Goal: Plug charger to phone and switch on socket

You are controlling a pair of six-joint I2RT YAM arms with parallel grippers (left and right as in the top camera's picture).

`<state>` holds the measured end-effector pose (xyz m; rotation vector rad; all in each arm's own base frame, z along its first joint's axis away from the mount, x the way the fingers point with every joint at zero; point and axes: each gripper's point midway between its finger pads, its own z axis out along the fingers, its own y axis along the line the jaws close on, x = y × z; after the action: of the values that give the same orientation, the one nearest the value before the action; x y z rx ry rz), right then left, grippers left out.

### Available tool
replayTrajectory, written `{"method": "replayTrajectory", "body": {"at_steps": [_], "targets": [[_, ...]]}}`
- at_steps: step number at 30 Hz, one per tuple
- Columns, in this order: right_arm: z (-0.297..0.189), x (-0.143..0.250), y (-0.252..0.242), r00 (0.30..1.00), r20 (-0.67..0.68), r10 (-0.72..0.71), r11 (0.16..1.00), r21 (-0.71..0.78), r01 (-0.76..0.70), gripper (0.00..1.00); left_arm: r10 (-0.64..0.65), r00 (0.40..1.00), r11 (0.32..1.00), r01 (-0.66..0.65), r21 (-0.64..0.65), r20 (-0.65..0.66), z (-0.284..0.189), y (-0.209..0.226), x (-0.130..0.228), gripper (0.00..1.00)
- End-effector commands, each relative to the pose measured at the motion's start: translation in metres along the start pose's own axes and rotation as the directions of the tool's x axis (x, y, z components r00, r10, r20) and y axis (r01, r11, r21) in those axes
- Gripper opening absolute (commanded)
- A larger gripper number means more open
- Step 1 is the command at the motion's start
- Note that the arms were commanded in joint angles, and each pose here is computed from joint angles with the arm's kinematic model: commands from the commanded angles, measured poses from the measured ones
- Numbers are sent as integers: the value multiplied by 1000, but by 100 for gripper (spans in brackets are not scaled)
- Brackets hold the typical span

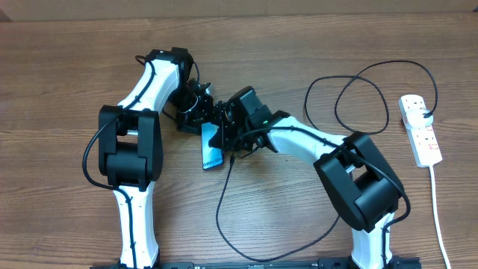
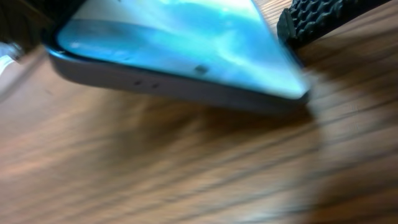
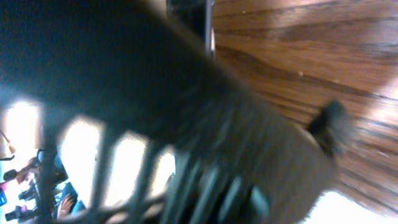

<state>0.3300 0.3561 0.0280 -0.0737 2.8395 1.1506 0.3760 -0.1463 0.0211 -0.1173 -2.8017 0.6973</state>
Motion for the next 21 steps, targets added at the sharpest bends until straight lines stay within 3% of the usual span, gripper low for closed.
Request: {"method": "replayTrajectory", "body": {"at_steps": [1,6,11,15,21], "targets": [[-48,-14,39,997,5,-72,980,-187,72,4,157,984,908,-179,379,88,-26,-62,-7,88],[-79,-23,55,997,-23,-72,936,-347,59,4,175,946,705,-313,636,272,-86,-99,-16,81],[-96,-41,56,1000,-5,-27,913,-408,22,4,150,920,534,-384,753,363,-119,-118,-16,69],[-100,-46,63,1000,5,-13,901,-434,14,4,130,916,459,-394,796,378,-131,-128,-14,57],[-101,-41,82,998,1,-65,871,-487,57,4,146,921,443,-387,809,361,-127,-139,-10,54]]}}
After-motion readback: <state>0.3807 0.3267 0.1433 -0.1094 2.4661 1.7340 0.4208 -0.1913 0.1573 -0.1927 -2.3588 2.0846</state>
